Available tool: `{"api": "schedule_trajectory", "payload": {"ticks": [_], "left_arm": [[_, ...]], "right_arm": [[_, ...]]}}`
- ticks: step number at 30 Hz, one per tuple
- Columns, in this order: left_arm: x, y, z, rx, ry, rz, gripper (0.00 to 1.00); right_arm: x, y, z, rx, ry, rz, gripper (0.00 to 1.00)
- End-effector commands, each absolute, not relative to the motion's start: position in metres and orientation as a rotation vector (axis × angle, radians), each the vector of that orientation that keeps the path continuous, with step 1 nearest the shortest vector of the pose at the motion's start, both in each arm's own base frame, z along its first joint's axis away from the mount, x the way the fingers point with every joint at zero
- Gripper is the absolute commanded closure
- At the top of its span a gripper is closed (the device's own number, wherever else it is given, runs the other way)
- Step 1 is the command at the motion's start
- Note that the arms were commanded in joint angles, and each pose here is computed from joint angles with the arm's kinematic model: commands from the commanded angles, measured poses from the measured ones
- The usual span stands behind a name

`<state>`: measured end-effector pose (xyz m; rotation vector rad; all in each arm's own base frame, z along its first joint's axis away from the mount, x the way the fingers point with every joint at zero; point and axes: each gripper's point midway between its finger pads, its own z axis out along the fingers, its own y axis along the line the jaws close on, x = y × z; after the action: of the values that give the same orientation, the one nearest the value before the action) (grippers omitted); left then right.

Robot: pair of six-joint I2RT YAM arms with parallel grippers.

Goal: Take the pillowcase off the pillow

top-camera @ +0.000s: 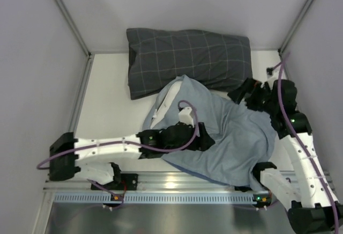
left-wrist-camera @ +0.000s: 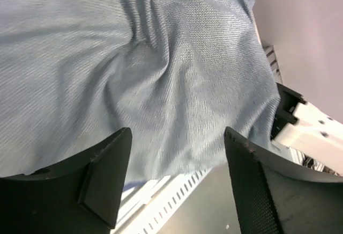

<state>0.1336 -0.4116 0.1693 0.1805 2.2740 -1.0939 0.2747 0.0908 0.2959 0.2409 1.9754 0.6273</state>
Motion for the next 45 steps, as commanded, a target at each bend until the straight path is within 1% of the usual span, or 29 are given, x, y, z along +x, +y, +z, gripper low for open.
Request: {"api": "schedule_trajectory", "payload": {"ticks": [1,2,3,5,6,9,12,15,16,17,18,19,20,21,22,23,25,27,30,31,32,33,36,37,39,41,42,43,45], "left_arm": [[0.145,-0.341,0.161,0.098,2.256,-0.826,0.26],[0.165,-0.316,0.173,0.026,2.211,-0.771,0.23],[0.173,-0.302,0.176,0.007,2.219,-0.742,0.21],[0.199,-0.273,0.177,-0.027,2.24,-0.693,0.21],[0.199,-0.269,0.183,-0.022,2.242,-0.729,0.21],[0.217,-0.239,0.18,-0.127,2.218,-0.61,0.14],[0.226,-0.22,0.154,-0.219,2.271,-0.534,0.09],[0.229,-0.202,0.103,-0.284,2.397,-0.417,0.09],[0.228,-0.2,0.087,-0.299,2.432,-0.393,0.11],[0.219,-0.196,0.066,-0.302,2.47,-0.376,0.16],[0.221,-0.206,0.062,-0.3,2.45,-0.447,0.21],[0.212,-0.214,0.052,-0.285,2.483,-0.525,0.28],[0.206,-0.219,0.043,-0.317,2.494,-0.588,0.36],[0.188,-0.212,0.018,-0.324,2.543,-0.604,0.51],[0.188,-0.231,0.024,-0.313,2.489,-0.763,0.56],[0.176,-0.24,0.022,-0.307,2.488,-0.827,0.61],[0.163,-0.252,0.022,-0.26,2.462,-0.901,0.66],[0.145,-0.271,0.029,-0.157,2.438,-0.926,0.68],[0.125,-0.312,0.057,-0.035,2.392,-1.046,0.7],[0.121,-0.328,0.072,-0.007,2.359,-1.109,0.73],[0.106,-0.344,0.083,0.049,2.334,-1.179,0.73],[0.101,-0.351,0.079,0.072,2.344,-1.169,0.74],[0.082,-0.376,0.088,0.14,2.371,-1.203,0.73],[0.076,-0.384,0.094,0.162,2.367,-1.209,0.68],[0.077,-0.383,0.102,0.17,2.348,-1.167,0.58],[0.09,-0.362,0.11,0.128,2.326,-1.035,0.45],[0.095,-0.356,0.123,0.108,2.303,-1.007,0.35],[0.098,-0.337,0.119,0.122,2.326,-0.901,0.31],[0.109,-0.319,0.156,0.086,2.224,-0.912,0.27]], "right_arm": [[0.226,0.127,0.227,0.213,2.227,0.882,0.01],[0.214,0.136,0.205,0.203,2.276,0.915,0.01],[0.212,0.14,0.2,0.207,2.274,0.921,0.01],[0.193,0.153,0.176,0.159,2.349,0.949,0.01],[0.187,0.158,0.169,0.137,2.382,0.963,0.0],[0.17,0.176,0.141,0.085,2.512,0.993,0.01],[0.176,0.186,0.124,0.086,2.559,0.958,0.01],[0.197,0.187,0.111,0.137,2.579,0.884,0.01],[0.203,0.187,0.1,0.155,2.625,0.848,0.0],[0.214,0.19,0.104,0.156,2.618,0.832,0.01],[0.221,0.19,0.102,0.151,2.631,0.807,0.01],[0.227,0.192,0.088,0.166,2.689,0.778,0.01],[0.239,0.194,0.092,0.171,2.686,0.78,0.01],[0.245,0.193,0.088,0.166,2.699,0.781,0.01],[0.254,0.188,0.073,0.206,2.75,0.745,0.01],[0.269,0.188,0.076,0.213,2.737,0.74,0.0],[0.286,0.184,0.06,0.226,2.776,0.698,0.0],[0.32,0.181,0.069,0.236,2.728,0.686,0.01],[0.344,0.167,0.071,0.323,2.709,0.696,0.01],[0.349,0.161,0.075,0.33,2.688,0.679,0.01],[0.355,0.154,0.082,0.331,2.662,0.662,0.01],[0.357,0.151,0.086,0.319,2.644,0.637,0.01],[0.351,0.169,0.103,0.24,2.622,0.656,0.01],[0.343,0.188,0.11,0.123,2.61,0.642,0.0],[0.334,0.2,0.114,0.035,2.61,0.575,0.01],[0.327,0.204,0.123,-0.008,2.592,0.511,0.01],[0.322,0.203,0.126,-0.012,2.601,0.51,0.01],[0.319,0.202,0.142,-0.016,2.559,0.531,0.0],[0.311,0.196,0.156,-0.016,2.514,0.531,0.01]]}}
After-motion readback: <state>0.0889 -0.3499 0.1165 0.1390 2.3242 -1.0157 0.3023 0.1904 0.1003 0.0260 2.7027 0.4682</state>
